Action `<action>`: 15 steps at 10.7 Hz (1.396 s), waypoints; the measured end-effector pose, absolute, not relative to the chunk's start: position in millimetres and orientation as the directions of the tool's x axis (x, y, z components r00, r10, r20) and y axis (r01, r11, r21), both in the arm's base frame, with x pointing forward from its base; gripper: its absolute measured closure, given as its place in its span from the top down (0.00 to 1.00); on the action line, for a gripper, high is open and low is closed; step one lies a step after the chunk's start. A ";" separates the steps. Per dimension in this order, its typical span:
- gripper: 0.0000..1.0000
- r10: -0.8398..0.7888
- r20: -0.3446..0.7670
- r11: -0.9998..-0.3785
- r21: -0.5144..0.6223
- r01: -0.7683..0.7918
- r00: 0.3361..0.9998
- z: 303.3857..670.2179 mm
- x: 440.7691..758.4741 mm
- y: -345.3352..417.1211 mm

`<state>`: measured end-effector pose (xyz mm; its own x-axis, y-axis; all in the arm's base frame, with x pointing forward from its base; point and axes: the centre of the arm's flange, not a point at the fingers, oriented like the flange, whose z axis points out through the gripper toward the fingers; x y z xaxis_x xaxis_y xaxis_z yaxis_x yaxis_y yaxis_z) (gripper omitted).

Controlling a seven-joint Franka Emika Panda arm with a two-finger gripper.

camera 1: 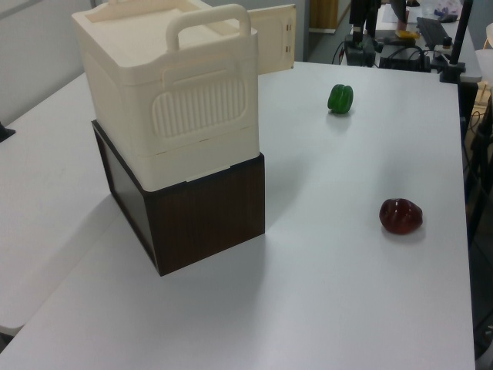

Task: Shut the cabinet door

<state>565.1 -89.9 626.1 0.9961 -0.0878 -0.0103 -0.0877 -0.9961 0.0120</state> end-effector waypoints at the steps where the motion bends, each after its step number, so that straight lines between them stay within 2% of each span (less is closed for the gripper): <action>1: 1.00 -0.088 -0.010 -0.996 0.012 -0.088 0.996 626.5 564.9 -90.0; 13: 1.00 -0.090 -0.002 -0.996 0.010 -0.090 0.996 631.0 564.1 -93.0; 15: 0.90 -0.048 -0.036 -0.999 0.005 -0.048 0.998 628.4 560.4 -92.3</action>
<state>560.4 -92.3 628.4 0.9982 -0.0479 -0.0356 -0.0477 -0.9988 0.0054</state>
